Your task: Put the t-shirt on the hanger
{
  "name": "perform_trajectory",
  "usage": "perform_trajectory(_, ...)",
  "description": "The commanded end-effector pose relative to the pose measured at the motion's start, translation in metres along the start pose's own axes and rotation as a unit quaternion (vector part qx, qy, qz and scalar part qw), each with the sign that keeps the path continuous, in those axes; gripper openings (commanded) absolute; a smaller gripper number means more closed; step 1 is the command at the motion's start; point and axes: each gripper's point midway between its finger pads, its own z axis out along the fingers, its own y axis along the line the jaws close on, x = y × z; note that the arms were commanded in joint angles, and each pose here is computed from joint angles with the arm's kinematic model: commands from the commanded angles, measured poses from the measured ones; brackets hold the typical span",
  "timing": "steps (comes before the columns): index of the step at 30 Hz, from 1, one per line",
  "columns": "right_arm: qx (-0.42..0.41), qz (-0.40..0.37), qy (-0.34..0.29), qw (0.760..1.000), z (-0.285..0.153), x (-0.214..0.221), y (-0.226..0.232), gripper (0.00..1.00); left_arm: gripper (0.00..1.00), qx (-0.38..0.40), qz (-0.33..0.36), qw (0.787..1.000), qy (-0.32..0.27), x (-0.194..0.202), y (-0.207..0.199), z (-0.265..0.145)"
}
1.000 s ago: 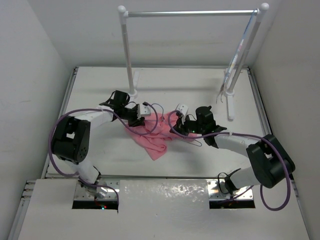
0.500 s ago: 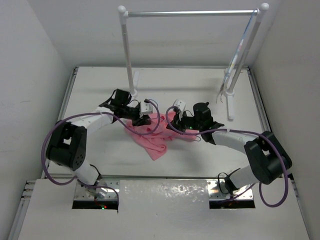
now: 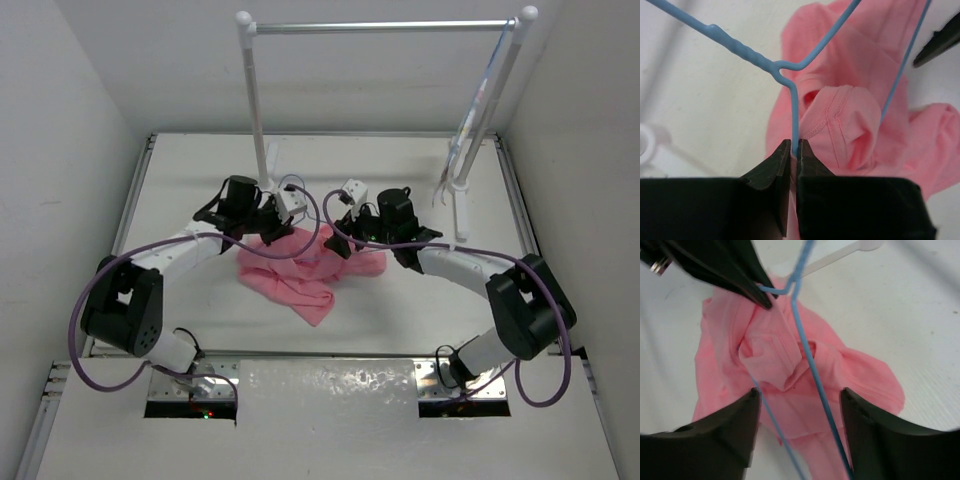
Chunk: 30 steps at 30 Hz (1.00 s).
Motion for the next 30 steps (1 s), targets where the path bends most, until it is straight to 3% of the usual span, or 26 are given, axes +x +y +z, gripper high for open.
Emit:
perform_trajectory(1, 0.071, 0.003, -0.017, 0.997, -0.011, -0.033, -0.019, 0.74, 0.0, -0.111, -0.014, 0.994, -0.007, -0.018, 0.037, -0.022)
perform_trajectory(2, 0.09, 0.009, -0.015, 0.996, -0.015, -0.035, -0.025, 0.84, 0.0, -0.118, -0.02, 0.993, -0.012, -0.023, 0.037, -0.026)
perform_trajectory(4, 0.107, 0.014, -0.019, 0.994, -0.019, -0.038, -0.029, 0.89, 0.0, -0.14, -0.024, 0.99, -0.012, -0.025, 0.044, -0.031)
perform_trajectory(5, 0.117, 0.019, -0.023, 0.993, -0.022, -0.041, -0.031, 0.97, 0.0, -0.152, -0.028, 0.988, -0.013, -0.027, 0.047, -0.034)
perform_trajectory(11, 0.204, 0.08, -0.081, 0.972, -0.055, -0.063, -0.045, 0.99, 0.0, -0.278, -0.038, 0.96, 0.018, -0.029, 0.088, -0.065)
perform_trajectory(12, 0.202, 0.085, -0.097, 0.971, -0.059, -0.07, -0.042, 0.97, 0.0, -0.28, -0.039, 0.959, 0.02, -0.03, 0.088, -0.067)
perform_trajectory(14, 0.182, 0.114, -0.123, 0.969, -0.055, -0.072, -0.033, 0.84, 0.0, -0.272, -0.042, 0.961, 0.017, -0.031, 0.085, -0.066)
perform_trajectory(15, 0.174, 0.126, -0.132, 0.968, -0.052, -0.071, -0.029, 0.6, 0.0, -0.266, -0.046, 0.963, 0.017, -0.03, 0.082, -0.065)
perform_trajectory(18, 0.146, 0.154, -0.147, 0.966, -0.031, -0.056, -0.01, 0.33, 0.0, -0.271, -0.064, 0.96, 0.023, -0.022, 0.082, -0.063)
perform_trajectory(19, 0.147, 0.159, -0.131, 0.967, -0.017, -0.039, -0.003, 0.3, 0.0, -0.273, -0.068, 0.959, 0.022, -0.022, 0.081, -0.063)
perform_trajectory(22, 0.119, 0.162, -0.13, 0.971, 0.012, -0.05, 0.009, 0.39, 0.0, -0.269, -0.081, 0.959, 0.025, -0.017, 0.078, -0.061)
perform_trajectory(23, 0.106, 0.17, -0.1, 0.975, 0.031, -0.032, 0.015, 0.4, 0.0, -0.268, -0.084, 0.959, 0.024, -0.017, 0.076, -0.061)
perform_trajectory(25, 0.095, 0.176, -0.105, 0.974, 0.046, -0.039, 0.016, 0.39, 0.0, -0.265, -0.086, 0.96, 0.022, -0.016, 0.074, -0.061)
perform_trajectory(30, 0.126, 0.193, -0.07, 0.971, 0.078, -0.009, -0.003, 0.35, 0.0, -0.269, -0.09, 0.959, 0.022, -0.015, 0.074, -0.063)
